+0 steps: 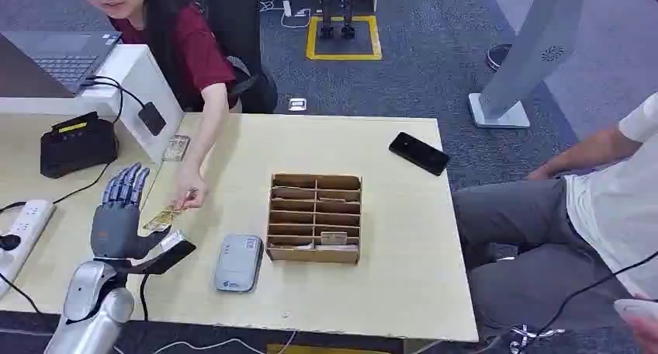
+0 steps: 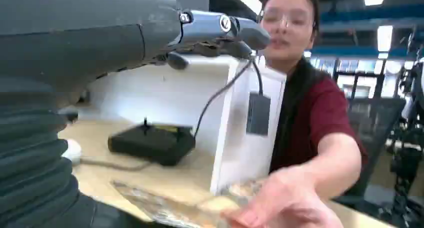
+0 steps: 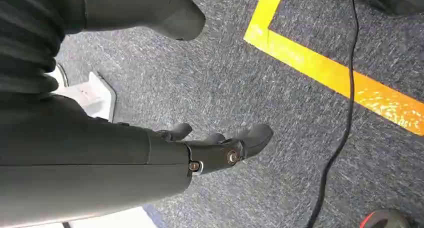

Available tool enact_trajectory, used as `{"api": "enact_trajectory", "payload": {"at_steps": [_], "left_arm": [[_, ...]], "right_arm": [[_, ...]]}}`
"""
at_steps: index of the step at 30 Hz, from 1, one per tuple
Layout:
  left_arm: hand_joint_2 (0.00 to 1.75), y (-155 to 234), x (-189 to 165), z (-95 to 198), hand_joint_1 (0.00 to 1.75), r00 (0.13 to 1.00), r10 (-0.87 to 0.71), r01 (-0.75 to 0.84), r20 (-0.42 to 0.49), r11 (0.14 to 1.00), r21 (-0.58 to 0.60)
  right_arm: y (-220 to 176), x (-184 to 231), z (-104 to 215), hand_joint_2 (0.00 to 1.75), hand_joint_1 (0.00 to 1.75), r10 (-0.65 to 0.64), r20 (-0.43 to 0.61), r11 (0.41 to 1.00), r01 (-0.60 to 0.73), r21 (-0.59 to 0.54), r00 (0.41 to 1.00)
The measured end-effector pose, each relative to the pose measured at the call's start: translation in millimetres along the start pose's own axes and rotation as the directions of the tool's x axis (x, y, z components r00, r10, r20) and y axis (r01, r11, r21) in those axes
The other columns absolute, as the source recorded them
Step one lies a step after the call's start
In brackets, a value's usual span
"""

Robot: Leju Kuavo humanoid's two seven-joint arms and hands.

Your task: Pass the card to the sensor for recognition and then transmit it.

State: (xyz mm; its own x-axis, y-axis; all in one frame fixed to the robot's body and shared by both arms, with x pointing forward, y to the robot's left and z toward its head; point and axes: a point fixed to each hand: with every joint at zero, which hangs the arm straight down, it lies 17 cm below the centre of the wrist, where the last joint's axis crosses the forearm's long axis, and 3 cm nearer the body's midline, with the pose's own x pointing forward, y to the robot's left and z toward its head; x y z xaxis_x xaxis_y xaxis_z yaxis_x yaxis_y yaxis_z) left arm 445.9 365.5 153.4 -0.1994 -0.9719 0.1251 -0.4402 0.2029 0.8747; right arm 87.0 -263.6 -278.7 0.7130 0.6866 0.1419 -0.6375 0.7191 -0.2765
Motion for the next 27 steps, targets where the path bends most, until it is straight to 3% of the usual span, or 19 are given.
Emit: {"api": "enact_trajectory", "payload": {"at_steps": [18,23,27], "left_arm": [[1.75,3.4,-6.9,-6.9,1.75,0.998,0.060,-0.060,-0.025,0.998,0.011],[1.75,4.8,-15.0,-3.6,1.75,0.991,0.127,-0.127,-0.045,0.992,0.013],[1.75,1.2,-13.2,1.3,1.75,0.956,0.289,-0.289,-0.058,0.957,-0.003]], "right_arm": [[-1.4,1.9,-0.2,1.75,0.00,0.018,0.010,1.000,-0.018,-0.007,1.000],[-0.7,1.7,-0.1,1.75,0.00,0.016,0.006,1.000,-0.016,-0.006,1.000],[0.9,2.3,0.2,1.75,0.00,0.019,0.007,1.000,-0.019,-0.001,1.000]]}}
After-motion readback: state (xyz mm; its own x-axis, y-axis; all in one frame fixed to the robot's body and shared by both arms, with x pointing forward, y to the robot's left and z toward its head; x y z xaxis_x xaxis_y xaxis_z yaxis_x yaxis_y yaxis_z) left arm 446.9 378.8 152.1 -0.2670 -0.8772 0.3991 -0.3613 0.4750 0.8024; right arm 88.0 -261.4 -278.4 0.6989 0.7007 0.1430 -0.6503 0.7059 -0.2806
